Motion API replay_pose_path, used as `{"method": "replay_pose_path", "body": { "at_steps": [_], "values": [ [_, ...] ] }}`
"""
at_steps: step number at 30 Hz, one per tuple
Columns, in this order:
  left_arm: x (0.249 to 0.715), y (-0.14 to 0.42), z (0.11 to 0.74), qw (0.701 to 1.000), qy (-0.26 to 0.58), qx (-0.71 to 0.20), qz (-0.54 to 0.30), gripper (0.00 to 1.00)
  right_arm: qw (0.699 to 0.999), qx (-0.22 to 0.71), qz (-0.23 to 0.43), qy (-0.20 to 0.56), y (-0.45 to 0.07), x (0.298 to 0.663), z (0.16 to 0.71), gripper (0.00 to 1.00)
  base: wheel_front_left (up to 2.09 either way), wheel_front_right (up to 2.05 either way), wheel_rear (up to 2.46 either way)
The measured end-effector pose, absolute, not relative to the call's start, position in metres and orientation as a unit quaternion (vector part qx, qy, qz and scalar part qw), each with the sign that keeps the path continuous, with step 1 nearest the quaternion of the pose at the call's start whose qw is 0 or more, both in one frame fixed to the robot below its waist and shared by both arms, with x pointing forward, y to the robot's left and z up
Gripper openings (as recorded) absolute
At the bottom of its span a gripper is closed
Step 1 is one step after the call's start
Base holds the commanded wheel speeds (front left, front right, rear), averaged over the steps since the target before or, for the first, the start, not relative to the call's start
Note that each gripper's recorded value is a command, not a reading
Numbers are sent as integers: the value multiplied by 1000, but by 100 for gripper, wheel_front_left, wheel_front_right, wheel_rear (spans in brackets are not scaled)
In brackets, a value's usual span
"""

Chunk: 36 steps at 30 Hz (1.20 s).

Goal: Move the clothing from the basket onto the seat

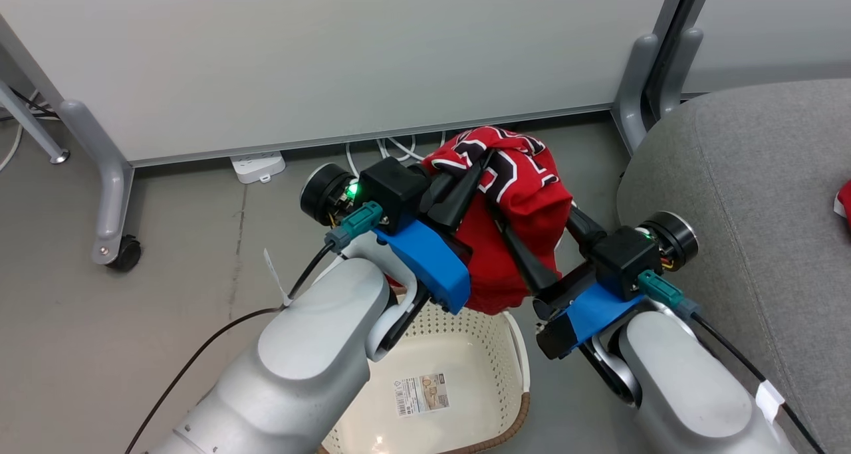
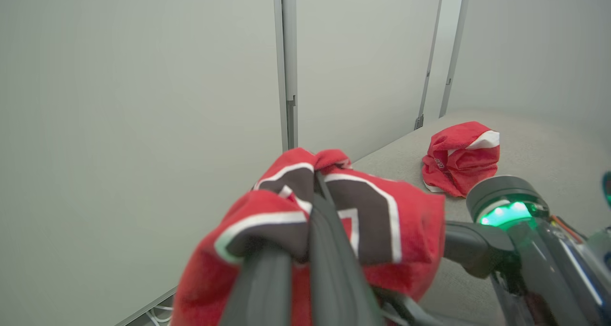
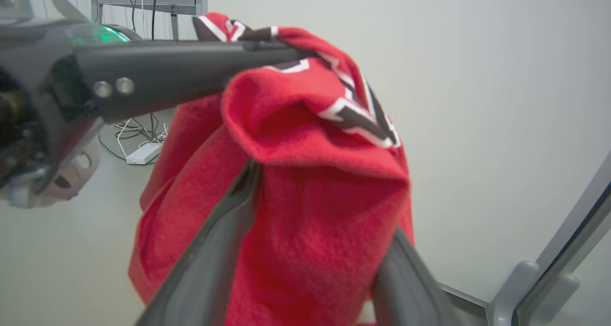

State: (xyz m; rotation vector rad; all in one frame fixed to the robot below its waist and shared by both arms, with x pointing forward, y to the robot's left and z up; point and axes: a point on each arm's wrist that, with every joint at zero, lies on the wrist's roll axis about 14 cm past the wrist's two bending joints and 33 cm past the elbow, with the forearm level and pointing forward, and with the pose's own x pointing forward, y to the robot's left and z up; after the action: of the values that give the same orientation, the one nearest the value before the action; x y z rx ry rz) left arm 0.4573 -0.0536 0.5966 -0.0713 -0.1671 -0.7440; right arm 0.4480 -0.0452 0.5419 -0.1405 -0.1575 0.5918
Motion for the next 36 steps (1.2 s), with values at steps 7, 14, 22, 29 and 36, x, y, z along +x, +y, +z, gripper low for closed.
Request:
{"method": "replay_pose_path", "body": {
  "at_steps": [7,14,22,29,36],
  "values": [
    [458,-56,596,927,-81,-37,-365,0,951,-64,292,-72,-44,452,540,0,0,0,0],
    [457,-57,598,926,-84,-38,-366,0,952,-64,290,-72,-46,452,541,0,0,0,0],
    [456,-59,601,925,-87,-38,-369,0,952,-64,290,-74,-47,450,543,0,0,0,0],
    [455,-58,599,925,-84,-40,-368,100,952,-64,291,-73,-46,449,543,0,0,0,0],
    [455,-59,597,926,-79,-40,-367,100,953,-59,288,-74,-49,449,545,0,0,0,0]
  ]
}}
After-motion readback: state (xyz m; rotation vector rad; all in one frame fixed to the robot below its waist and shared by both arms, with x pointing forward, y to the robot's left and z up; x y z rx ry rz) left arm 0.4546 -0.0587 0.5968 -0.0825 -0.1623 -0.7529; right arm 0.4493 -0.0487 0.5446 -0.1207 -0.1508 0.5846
